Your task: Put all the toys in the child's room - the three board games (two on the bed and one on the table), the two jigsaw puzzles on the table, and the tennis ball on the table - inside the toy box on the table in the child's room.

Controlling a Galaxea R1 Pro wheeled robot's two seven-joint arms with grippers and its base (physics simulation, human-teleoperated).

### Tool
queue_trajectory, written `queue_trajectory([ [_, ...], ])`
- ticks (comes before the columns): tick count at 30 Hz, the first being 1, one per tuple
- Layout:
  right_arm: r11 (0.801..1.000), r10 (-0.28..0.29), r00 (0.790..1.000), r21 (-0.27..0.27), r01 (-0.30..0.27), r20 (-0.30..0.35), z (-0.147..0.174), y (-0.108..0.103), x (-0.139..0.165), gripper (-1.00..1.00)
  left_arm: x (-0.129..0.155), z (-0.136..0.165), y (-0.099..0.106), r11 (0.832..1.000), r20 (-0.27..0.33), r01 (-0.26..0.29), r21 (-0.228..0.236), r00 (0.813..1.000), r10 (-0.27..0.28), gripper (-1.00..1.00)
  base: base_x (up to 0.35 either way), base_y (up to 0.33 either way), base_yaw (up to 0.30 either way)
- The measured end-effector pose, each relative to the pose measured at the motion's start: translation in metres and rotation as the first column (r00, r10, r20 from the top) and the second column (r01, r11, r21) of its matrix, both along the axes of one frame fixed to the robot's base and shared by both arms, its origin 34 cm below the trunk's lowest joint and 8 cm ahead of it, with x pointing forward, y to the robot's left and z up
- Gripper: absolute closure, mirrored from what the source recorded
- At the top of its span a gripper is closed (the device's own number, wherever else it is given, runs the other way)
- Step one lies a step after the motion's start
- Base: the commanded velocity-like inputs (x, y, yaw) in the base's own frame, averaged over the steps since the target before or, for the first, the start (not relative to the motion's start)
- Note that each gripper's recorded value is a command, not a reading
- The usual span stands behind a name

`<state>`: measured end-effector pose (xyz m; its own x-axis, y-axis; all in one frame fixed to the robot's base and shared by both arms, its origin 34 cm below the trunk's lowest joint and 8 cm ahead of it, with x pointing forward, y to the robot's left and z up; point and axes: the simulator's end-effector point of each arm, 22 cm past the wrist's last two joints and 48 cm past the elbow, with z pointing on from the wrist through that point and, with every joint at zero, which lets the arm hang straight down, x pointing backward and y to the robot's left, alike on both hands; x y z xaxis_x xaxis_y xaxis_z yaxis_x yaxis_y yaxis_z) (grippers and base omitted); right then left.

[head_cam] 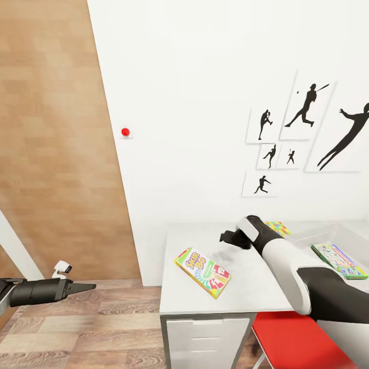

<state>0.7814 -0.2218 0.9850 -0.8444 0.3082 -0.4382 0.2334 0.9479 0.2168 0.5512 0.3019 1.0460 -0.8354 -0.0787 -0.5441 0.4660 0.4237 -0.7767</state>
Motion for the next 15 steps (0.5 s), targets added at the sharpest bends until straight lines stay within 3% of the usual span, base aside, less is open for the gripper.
queue_trajectory([
  [9, 1.0, -0.008, 1.0, 0.025, 0.009, -0.007, -0.009, -0.004, -0.005, -1.0, 0.004, -0.003, 0.004, 1.0, 0.002, -0.019, 0.025, 1.0, 0.019, -1.0, 0.0, 0.0, 0.0],
  [15, 0.999, -0.008, 1.0, 0.031, 0.008, -0.011, -0.011, -0.003, -0.006, -1.0, 0.019, 0.014, 0.023, 0.996, 0.048, -0.09, 0.008, 0.995, 0.089, -1.0, 0.0, 0.0, 0.0],
])
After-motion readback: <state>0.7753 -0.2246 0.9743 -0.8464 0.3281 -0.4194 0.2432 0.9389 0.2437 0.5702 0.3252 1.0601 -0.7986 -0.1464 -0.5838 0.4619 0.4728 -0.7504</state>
